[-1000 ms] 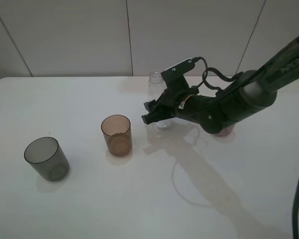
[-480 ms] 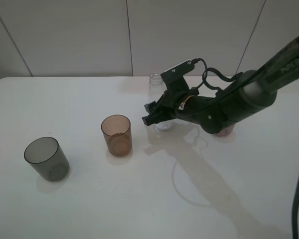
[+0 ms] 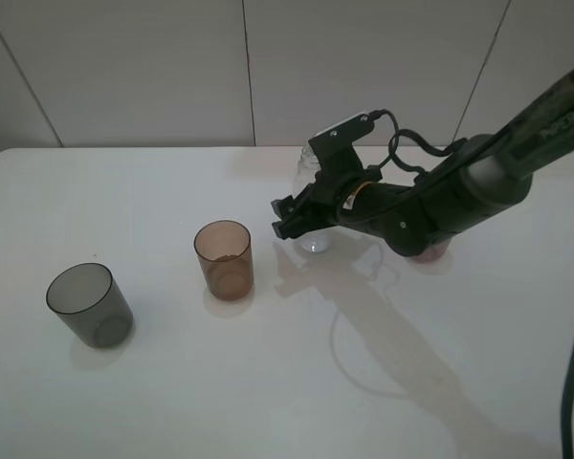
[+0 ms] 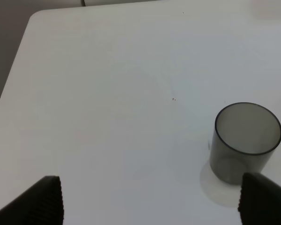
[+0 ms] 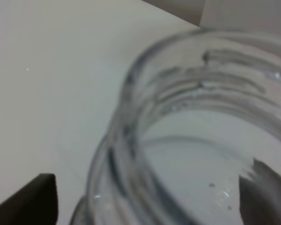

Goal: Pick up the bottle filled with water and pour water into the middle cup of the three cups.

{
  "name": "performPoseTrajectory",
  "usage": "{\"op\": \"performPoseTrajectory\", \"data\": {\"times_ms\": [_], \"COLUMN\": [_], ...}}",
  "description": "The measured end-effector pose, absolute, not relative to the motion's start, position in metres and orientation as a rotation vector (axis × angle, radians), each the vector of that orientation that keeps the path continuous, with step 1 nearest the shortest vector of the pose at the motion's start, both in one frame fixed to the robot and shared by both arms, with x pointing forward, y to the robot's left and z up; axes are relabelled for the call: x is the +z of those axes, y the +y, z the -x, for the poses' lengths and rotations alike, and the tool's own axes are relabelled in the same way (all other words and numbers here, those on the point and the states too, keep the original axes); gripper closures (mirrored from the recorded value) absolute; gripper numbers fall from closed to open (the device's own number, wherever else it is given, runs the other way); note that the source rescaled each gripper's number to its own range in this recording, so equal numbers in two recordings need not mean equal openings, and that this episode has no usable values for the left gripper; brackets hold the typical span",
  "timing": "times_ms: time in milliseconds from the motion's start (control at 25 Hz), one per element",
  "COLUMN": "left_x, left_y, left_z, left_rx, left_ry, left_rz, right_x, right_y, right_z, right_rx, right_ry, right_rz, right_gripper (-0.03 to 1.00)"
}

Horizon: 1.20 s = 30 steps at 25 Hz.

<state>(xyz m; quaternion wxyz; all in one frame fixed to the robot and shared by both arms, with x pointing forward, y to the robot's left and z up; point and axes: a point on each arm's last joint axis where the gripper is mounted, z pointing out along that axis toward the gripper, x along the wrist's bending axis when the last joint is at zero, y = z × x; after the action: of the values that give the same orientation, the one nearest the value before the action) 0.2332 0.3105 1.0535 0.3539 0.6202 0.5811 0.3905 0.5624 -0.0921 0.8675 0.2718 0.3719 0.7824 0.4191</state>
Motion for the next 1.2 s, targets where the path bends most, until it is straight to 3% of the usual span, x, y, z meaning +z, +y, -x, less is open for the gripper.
{"op": "performPoseTrajectory", "data": {"times_ms": [80,280,680,920,1200], "left_x": [1.053,1.053,1.053,1.053,1.053], "left_y": [0.310,0.310,0.310,0.310,0.310], "left_z": [-0.233,-0.233,-0.233,-0.233,-0.233], "left_rx": [1.010,1.010,1.010,1.010,1.010], "left_ry": [1.502,1.502,1.502,1.502,1.502], "left_rz": [-1.603,-1.603,-1.603,-1.603,-1.603], "right_x": [0.873,0.894,0.955,0.994,1.005], "right_y": [-0.092,-0.092,-0.097,-0.111,-0.163], "right_z": [-0.563,-0.565,-0.559,-0.543,-0.531], "right_rx": [1.150,1.197,1.294,1.283,1.059], "right_ry": [2.084,2.019,1.905,1.914,2.049], "right_rz": [-0.992,-0.999,-0.990,-1.224,-1.636], "right_gripper": [0.23,0.15,0.14,0.14,0.14]}}
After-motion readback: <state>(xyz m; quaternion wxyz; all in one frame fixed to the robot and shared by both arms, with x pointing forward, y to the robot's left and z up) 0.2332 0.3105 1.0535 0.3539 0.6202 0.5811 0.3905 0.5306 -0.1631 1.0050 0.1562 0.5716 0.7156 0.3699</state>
